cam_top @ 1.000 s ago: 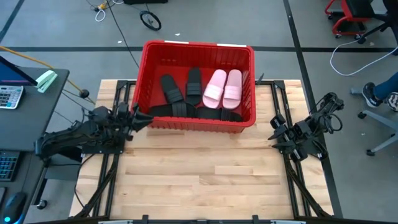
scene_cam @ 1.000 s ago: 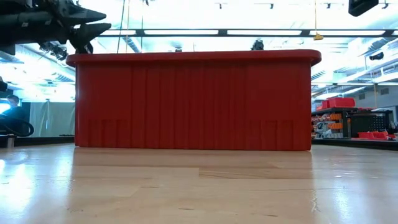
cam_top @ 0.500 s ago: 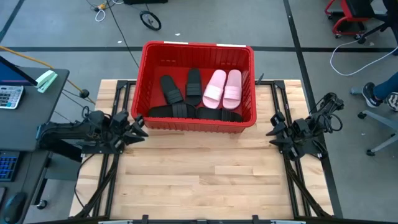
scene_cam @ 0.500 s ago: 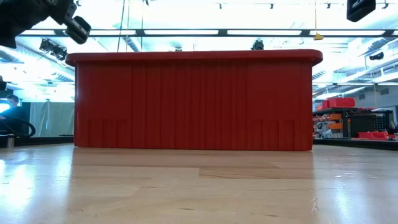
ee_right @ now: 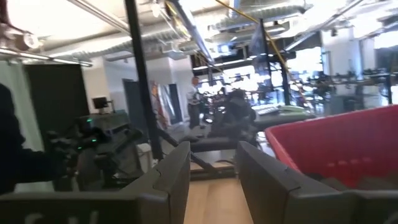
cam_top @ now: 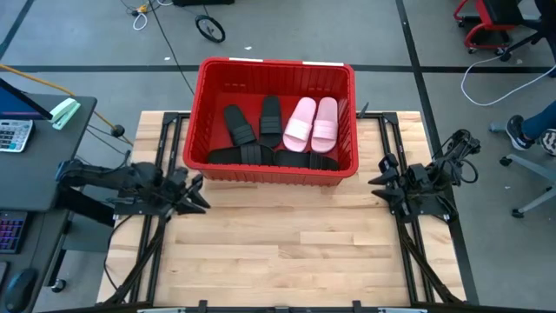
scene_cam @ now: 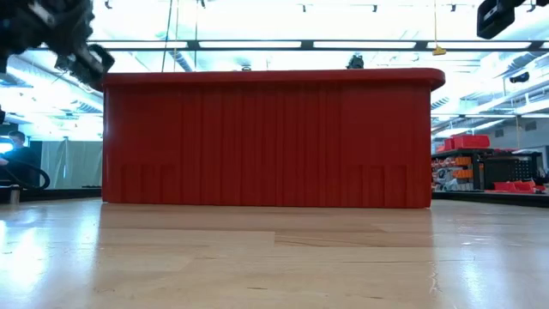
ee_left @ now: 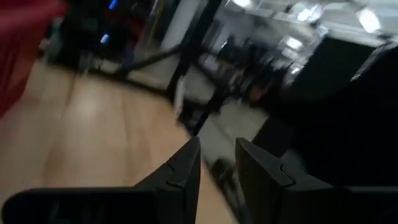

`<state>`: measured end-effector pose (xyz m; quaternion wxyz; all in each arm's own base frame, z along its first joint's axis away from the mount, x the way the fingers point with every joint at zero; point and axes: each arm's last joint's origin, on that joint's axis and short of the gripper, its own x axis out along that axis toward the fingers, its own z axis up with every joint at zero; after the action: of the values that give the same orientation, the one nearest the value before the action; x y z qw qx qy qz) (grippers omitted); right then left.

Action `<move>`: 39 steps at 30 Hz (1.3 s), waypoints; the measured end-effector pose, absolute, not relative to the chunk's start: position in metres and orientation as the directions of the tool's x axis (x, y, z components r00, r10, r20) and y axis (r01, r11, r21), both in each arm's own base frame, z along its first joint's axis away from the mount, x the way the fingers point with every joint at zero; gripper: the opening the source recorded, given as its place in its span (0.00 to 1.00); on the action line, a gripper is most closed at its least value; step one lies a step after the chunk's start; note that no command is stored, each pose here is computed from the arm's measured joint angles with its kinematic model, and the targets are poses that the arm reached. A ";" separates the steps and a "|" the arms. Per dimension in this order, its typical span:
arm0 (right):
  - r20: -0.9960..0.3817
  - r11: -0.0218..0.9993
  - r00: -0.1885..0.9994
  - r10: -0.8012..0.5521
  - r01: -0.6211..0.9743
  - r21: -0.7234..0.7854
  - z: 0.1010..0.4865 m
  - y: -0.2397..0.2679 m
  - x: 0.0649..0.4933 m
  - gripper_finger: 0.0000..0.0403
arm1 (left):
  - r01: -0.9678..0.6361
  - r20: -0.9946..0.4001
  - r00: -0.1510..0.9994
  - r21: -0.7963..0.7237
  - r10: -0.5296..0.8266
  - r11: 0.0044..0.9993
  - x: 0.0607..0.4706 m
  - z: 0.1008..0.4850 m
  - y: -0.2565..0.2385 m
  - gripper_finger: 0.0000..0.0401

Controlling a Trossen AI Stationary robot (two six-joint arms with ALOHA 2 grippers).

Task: Pick and place slides into bin
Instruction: Return to Home Position

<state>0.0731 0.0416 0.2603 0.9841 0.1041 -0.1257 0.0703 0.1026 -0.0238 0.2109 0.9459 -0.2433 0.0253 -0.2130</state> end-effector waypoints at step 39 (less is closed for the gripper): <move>0.171 0.962 0.976 0.136 -0.171 0.211 0.250 0.044 0.075 0.35 | 0.202 -0.034 0.969 -0.469 -0.247 0.860 0.098 0.184 -0.019 0.27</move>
<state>0.0752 0.0435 0.2502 0.9875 0.1131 -0.0776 0.0777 0.0983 -0.0191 0.1842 0.9631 -0.2380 0.0466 -0.1165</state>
